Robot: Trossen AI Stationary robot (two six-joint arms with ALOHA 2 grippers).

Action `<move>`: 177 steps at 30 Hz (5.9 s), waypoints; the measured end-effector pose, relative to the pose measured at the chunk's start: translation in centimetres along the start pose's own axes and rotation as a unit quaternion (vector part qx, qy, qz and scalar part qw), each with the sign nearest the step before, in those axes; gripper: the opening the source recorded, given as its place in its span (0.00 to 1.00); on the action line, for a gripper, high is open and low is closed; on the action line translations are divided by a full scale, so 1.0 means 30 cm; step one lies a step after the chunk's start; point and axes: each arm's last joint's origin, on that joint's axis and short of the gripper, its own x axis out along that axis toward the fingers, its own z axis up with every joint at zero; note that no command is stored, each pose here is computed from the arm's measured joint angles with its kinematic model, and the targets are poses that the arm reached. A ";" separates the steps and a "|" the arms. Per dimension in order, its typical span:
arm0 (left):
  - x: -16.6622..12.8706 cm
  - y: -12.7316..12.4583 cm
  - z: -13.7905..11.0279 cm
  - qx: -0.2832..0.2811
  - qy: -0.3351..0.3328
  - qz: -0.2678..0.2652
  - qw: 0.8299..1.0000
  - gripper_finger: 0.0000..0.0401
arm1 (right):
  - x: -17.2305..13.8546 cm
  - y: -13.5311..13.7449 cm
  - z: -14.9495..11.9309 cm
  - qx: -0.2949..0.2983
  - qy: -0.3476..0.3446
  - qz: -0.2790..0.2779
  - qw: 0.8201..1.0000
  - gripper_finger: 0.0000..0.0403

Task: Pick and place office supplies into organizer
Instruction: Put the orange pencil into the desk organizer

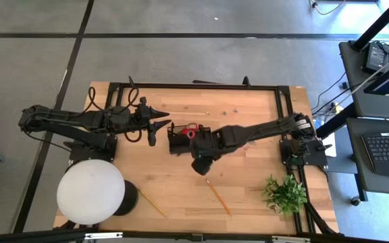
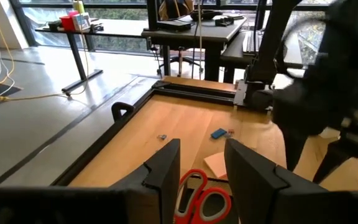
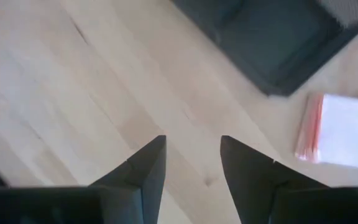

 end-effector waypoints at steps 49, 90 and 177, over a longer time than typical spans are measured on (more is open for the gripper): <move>0.000 -0.001 -0.016 -0.056 0.026 -0.010 0.998 0.30 | 0.244 0.123 -0.232 -0.005 -0.036 0.115 0.993 0.39; -0.002 0.001 -0.035 -0.046 0.054 -0.008 0.997 0.30 | 0.438 0.144 -0.255 -0.027 0.059 -0.037 0.997 0.39; -0.118 0.041 -0.056 -0.044 0.109 -0.035 0.992 0.30 | -0.424 0.059 0.233 -0.155 -0.391 -0.121 0.899 0.01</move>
